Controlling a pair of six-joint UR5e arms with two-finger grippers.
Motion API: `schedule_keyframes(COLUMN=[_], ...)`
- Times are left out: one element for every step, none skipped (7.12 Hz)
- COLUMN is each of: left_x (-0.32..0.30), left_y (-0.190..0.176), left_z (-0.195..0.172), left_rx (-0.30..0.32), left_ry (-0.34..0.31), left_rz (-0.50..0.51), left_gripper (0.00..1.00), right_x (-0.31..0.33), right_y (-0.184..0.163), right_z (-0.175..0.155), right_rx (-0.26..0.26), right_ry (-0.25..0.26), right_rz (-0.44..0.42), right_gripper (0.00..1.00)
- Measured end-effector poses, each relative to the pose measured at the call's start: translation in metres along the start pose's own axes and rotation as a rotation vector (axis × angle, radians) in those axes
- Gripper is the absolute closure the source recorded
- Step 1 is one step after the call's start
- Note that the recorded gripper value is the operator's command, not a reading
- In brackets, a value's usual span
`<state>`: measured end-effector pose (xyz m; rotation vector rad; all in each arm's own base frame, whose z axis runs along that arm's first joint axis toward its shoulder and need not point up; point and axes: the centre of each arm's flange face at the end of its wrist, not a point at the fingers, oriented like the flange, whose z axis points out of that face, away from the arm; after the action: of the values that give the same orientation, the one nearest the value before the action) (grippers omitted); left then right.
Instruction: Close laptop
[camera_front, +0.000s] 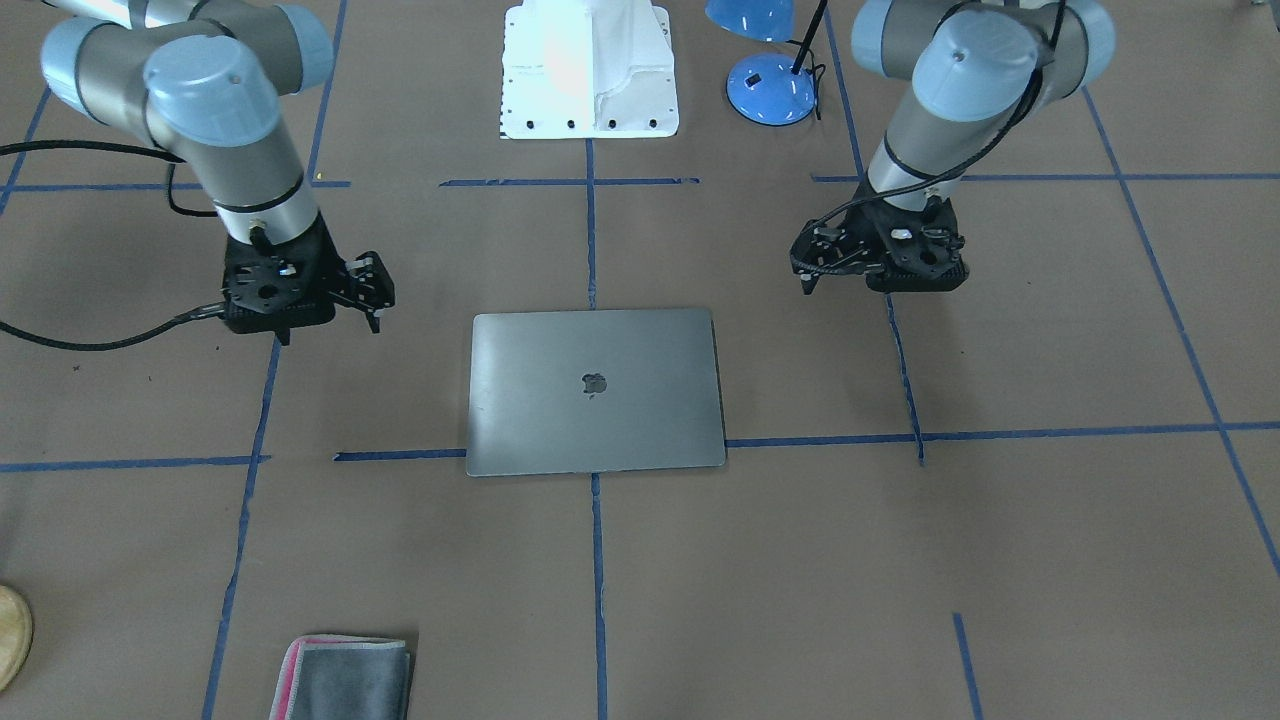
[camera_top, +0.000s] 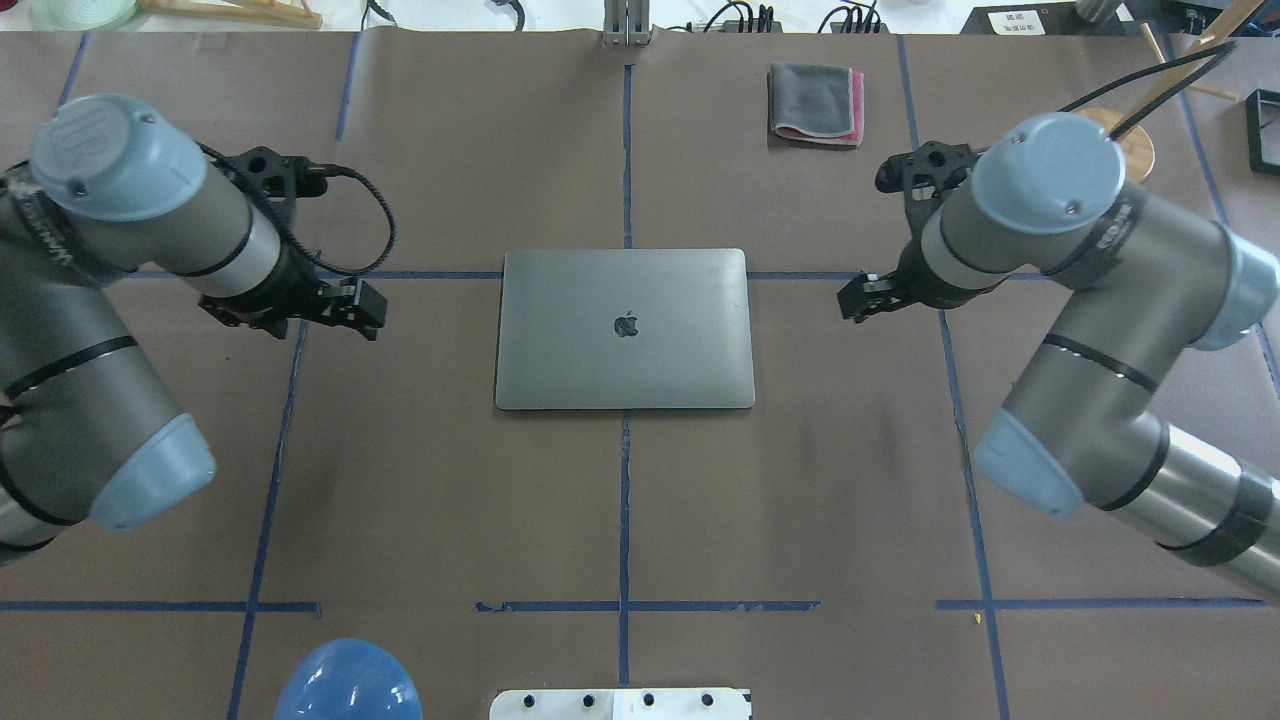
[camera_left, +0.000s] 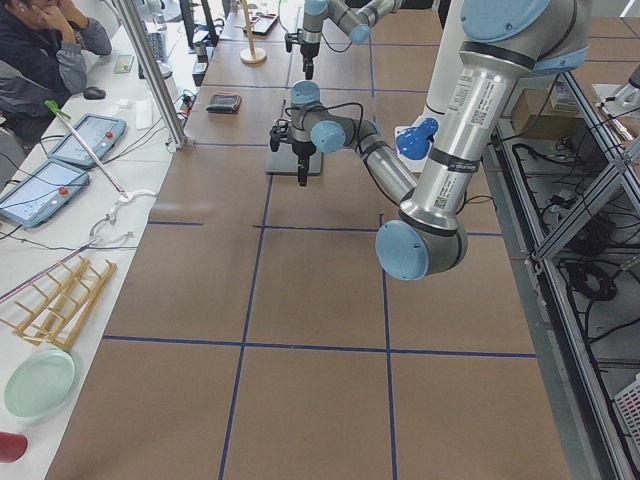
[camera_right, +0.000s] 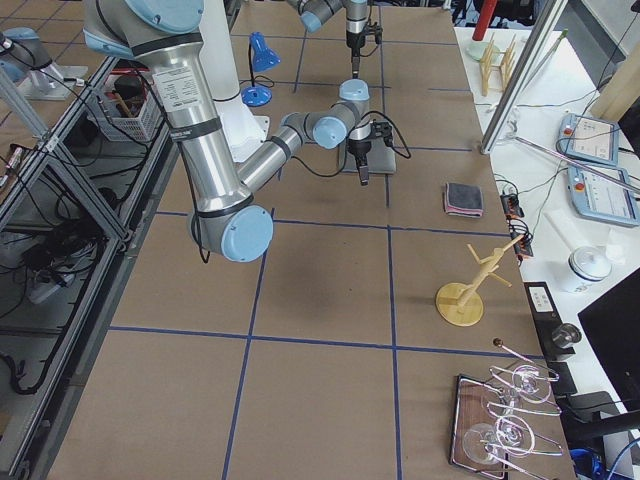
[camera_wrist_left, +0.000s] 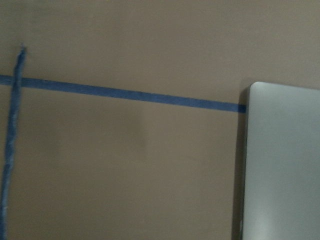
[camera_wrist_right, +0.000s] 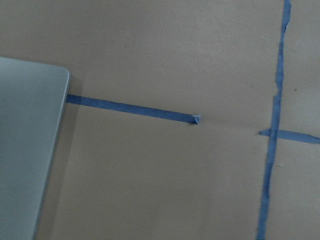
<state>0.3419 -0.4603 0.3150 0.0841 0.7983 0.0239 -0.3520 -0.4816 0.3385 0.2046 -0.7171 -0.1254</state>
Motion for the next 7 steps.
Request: schedule_keyframes(left_x=[-0.049,-0.108,-0.174,-0.239,-0.302,-0.356,-0.401], left_y=[0.008,0.009,0.006,0.001,-0.004,-0.006,0.001], left_z=[-0.015,-0.029,-0.045,-0.063,-0.078,-0.09,-0.097], left_rx=[-0.015,-0.037,-0.05,-0.054,-0.064,-0.076,-0.088], left_ry=[-0.038,-0.057,-0.071,-0.084,-0.09,-0.078,-0.056], left_rz=[0.077,0.145,0.2,0.236,0.25,0.231,0.179], left_gripper=[0.01,0.01,0.01,0.01,0.01,0.01,0.01], right_x=[0.054,0.114,0.181,0.243,0.305,0.362,0.414], right_y=[0.001,0.006,0.016,0.03,0.051,0.075,0.104], right_z=[-0.011,-0.023,-0.034,-0.046,-0.056,-0.061,-0.064], right_rx=[-0.029,-0.051,-0.069,-0.081,-0.091,-0.102,-0.108], right_ry=[-0.005,-0.007,-0.006,-0.006,-0.01,-0.024,-0.048], right_rz=[-0.056,-0.116,-0.179,-0.234,-0.266,-0.248,-0.176], right_gripper=[0.01,0.01,0.01,0.01,0.01,0.01,0.01])
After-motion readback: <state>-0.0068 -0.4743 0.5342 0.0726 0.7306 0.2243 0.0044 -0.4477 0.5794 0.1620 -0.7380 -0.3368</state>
